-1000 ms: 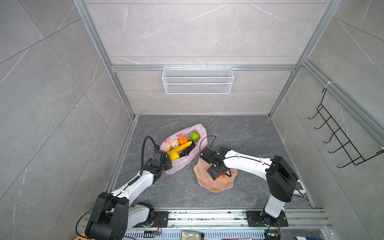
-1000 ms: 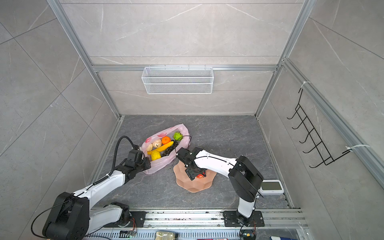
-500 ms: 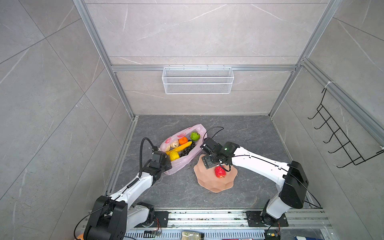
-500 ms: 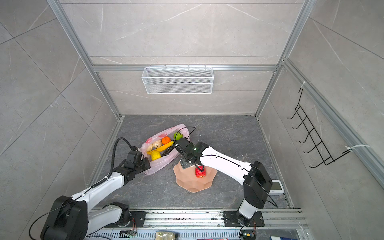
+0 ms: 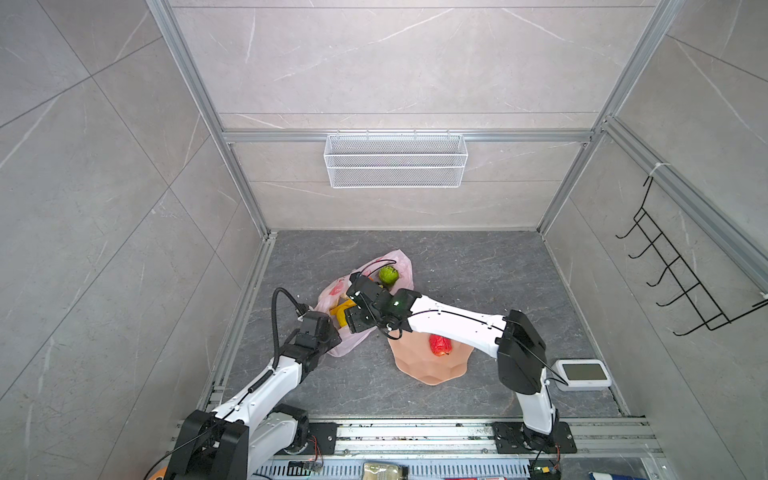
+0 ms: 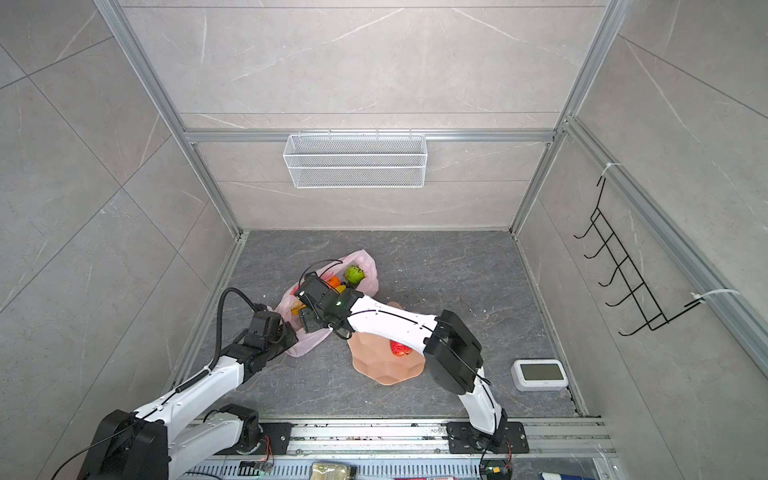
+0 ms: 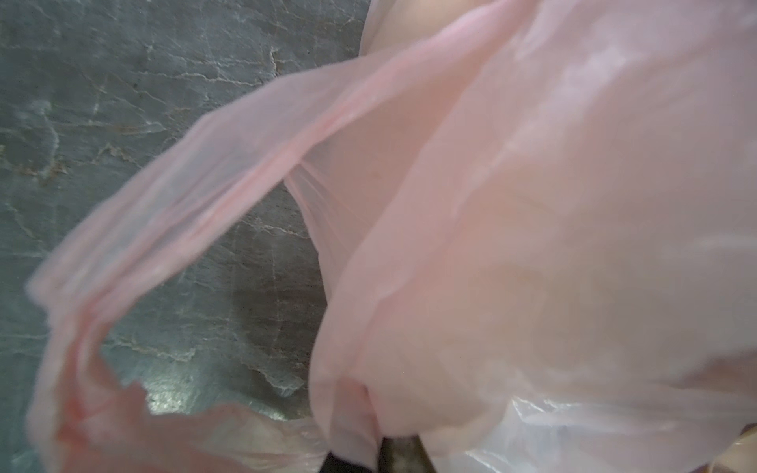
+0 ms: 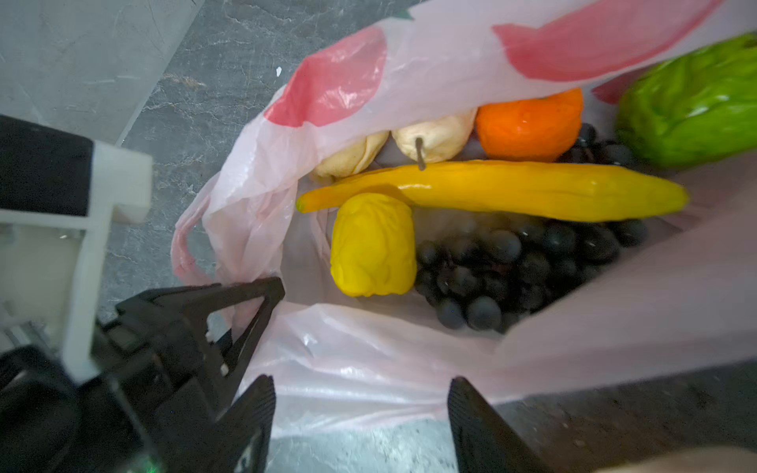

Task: Take the fake fruits out of the plastic bag
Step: 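Reach the right gripper back into the bag toward the yellow lemon, then grasp the yellow lemon with the right gripper and lift it out, then carry the yellow lemon over the peach bowl and lower it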

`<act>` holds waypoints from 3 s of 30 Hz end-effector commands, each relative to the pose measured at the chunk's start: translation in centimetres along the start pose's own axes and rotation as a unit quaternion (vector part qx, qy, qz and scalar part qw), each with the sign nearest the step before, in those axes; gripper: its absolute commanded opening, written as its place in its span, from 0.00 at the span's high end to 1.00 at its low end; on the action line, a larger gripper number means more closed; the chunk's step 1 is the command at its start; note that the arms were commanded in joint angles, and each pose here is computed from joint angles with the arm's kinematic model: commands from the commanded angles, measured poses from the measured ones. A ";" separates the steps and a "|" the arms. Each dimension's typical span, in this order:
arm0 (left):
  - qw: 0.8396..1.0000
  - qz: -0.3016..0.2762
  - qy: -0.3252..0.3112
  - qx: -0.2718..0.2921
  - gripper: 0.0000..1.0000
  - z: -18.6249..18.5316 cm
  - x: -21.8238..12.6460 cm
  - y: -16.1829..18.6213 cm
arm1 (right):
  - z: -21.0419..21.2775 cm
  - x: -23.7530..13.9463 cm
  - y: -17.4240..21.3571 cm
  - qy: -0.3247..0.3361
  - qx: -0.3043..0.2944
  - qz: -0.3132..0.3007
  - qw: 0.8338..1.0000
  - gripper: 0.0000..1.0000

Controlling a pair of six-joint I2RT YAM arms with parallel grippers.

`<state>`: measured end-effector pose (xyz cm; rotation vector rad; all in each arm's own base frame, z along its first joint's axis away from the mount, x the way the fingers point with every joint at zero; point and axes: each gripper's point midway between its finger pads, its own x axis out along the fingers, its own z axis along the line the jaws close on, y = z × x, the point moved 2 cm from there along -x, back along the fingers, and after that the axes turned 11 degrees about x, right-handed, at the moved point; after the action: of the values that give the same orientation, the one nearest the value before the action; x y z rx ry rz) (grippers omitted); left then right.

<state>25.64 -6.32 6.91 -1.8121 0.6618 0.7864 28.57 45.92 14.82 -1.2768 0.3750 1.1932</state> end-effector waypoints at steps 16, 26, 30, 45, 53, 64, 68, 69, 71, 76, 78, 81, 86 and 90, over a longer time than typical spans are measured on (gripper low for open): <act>1.000 0.007 0.013 -0.026 0.95 0.4 0.0 1.3 | 0.0 7.5 -0.5 0.054 -0.032 0.028 0.998 0.33; 0.999 0.010 0.019 -0.023 0.94 0.2 0.2 1.3 | -0.5 9.4 0.4 0.068 -0.033 0.049 0.996 0.30; 1.000 0.010 0.020 -0.022 0.94 0.1 0.1 1.3 | -0.6 10.1 0.6 0.067 -0.032 0.061 0.995 0.30; 1.000 0.008 0.019 -0.019 0.92 0.1 -0.1 1.1 | -0.3 10.4 0.5 0.061 -0.030 0.084 0.994 0.39; 1.000 0.011 0.023 -0.014 0.92 -0.2 -0.1 0.9 | 0.2 9.2 -0.3 0.048 -0.024 0.071 0.996 0.42; 0.999 0.022 0.028 0.009 0.90 -0.9 -0.2 0.3 | 2.3 2.8 -3.2 -0.024 0.000 -0.004 1.000 0.43; 0.999 0.018 0.033 0.012 0.90 -1.2 -0.3 0.0 | 2.1 1.5 -3.4 -0.036 0.007 -0.025 0.999 0.43; 0.999 0.019 0.034 0.013 0.90 -1.3 -0.3 -0.1 | 2.0 1.2 -3.3 -0.039 0.008 -0.029 0.999 0.43; 0.999 0.020 0.038 0.016 0.90 -1.5 -0.3 -0.2 | 1.7 0.6 -3.2 -0.042 0.012 -0.036 0.998 0.43; 0.998 0.022 0.042 0.028 0.90 -2.0 -0.1 -0.7 | 0.9 -1.3 -3.0 -0.038 0.014 -0.045 0.998 0.43; 0.998 0.024 0.043 0.034 0.90 -2.2 -0.1 -0.9 | 0.4 -2.3 -2.9 -0.033 0.015 -0.050 0.998 0.44; 0.998 0.022 0.042 0.045 0.90 -2.3 0.1 -1.2 | -0.3 -3.9 -2.5 -0.036 0.020 -0.060 0.997 0.43; 0.995 0.025 0.048 0.079 0.90 -3.2 0.3 -2.1 | -2.3 -6.6 -0.7 -0.006 0.007 -0.030 0.999 0.43; 0.993 0.023 0.045 0.109 0.90 -3.4 0.4 -2.7 | -5.6 -8.8 1.5 0.054 -0.018 -0.003 0.998 0.43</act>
<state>27.67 -8.41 7.95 -1.7041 0.8110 0.7006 26.89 40.51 19.29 -1.2685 0.3412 1.1495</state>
